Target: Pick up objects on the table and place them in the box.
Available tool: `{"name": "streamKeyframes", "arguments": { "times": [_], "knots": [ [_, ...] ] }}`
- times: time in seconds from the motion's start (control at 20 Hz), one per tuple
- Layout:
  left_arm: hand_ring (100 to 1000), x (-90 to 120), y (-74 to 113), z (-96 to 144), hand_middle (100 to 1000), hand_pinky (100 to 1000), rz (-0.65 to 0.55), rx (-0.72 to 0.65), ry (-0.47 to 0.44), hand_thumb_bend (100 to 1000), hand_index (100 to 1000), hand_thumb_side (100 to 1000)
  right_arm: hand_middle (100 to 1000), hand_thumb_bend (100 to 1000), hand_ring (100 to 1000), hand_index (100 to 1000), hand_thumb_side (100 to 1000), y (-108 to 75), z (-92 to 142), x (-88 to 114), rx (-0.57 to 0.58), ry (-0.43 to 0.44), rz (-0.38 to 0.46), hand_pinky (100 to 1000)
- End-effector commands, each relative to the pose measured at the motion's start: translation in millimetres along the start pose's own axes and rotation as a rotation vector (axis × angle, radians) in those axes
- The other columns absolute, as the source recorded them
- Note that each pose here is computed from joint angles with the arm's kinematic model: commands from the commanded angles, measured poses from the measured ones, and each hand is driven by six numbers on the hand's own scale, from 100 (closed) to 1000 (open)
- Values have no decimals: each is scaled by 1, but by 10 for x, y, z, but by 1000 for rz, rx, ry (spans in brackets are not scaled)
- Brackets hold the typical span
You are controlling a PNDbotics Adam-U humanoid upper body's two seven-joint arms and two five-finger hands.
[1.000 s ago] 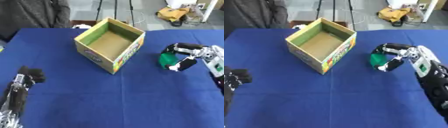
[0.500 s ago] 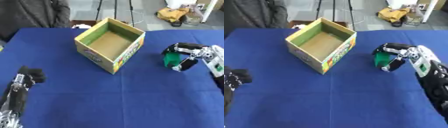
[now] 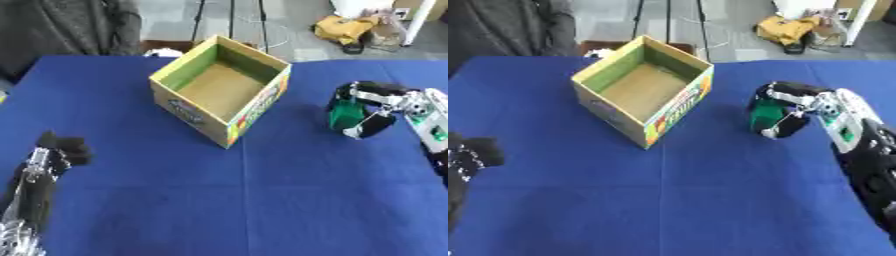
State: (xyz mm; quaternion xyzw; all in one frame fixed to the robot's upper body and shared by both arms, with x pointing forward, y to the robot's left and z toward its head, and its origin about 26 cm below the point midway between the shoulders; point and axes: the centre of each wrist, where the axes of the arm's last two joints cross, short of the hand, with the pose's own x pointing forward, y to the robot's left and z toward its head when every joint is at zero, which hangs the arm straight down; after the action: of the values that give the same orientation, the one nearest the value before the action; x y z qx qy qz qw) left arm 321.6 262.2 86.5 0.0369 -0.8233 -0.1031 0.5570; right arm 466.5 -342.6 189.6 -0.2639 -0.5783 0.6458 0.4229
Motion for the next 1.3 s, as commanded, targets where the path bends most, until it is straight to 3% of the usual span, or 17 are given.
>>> {"name": "streamKeyframes", "arguments": {
  "times": [0.05, 0.5, 0.75, 1.0, 1.1, 1.15, 1.3],
  "knots": [
    [609, 65, 53, -32, 565, 670, -13, -1, -24, 408, 691, 996, 552, 100, 193, 747, 100, -348, 94, 32, -98, -12, 31, 259],
    [608, 106, 12, -82, 565, 671, -4, -21, -40, 414, 690, 989, 553, 100, 190, 751, 100, -726, -124, 354, -196, -90, 58, 263],
    [608, 148, -38, -134, 562, 671, 8, -41, -56, 418, 690, 988, 562, 100, 194, 755, 100, -761, -281, 486, -186, -114, 79, 267],
    [607, 187, -91, -175, 560, 670, 21, -60, -72, 420, 689, 988, 577, 100, 202, 758, 100, -678, -439, 559, -158, -108, 80, 275],
    [607, 196, -112, -185, 560, 670, 26, -67, -76, 420, 689, 989, 608, 100, 228, 765, 100, -644, -486, 578, -160, -96, 87, 300],
    [606, 198, -119, -187, 560, 670, 28, -68, -78, 420, 689, 989, 672, 100, 302, 782, 100, -625, -508, 589, -168, -89, 93, 353],
    [606, 198, -128, -185, 559, 670, 33, -68, -78, 420, 688, 989, 744, 100, 493, 810, 155, -559, -571, 633, -204, -75, 123, 482]
  ]
}}
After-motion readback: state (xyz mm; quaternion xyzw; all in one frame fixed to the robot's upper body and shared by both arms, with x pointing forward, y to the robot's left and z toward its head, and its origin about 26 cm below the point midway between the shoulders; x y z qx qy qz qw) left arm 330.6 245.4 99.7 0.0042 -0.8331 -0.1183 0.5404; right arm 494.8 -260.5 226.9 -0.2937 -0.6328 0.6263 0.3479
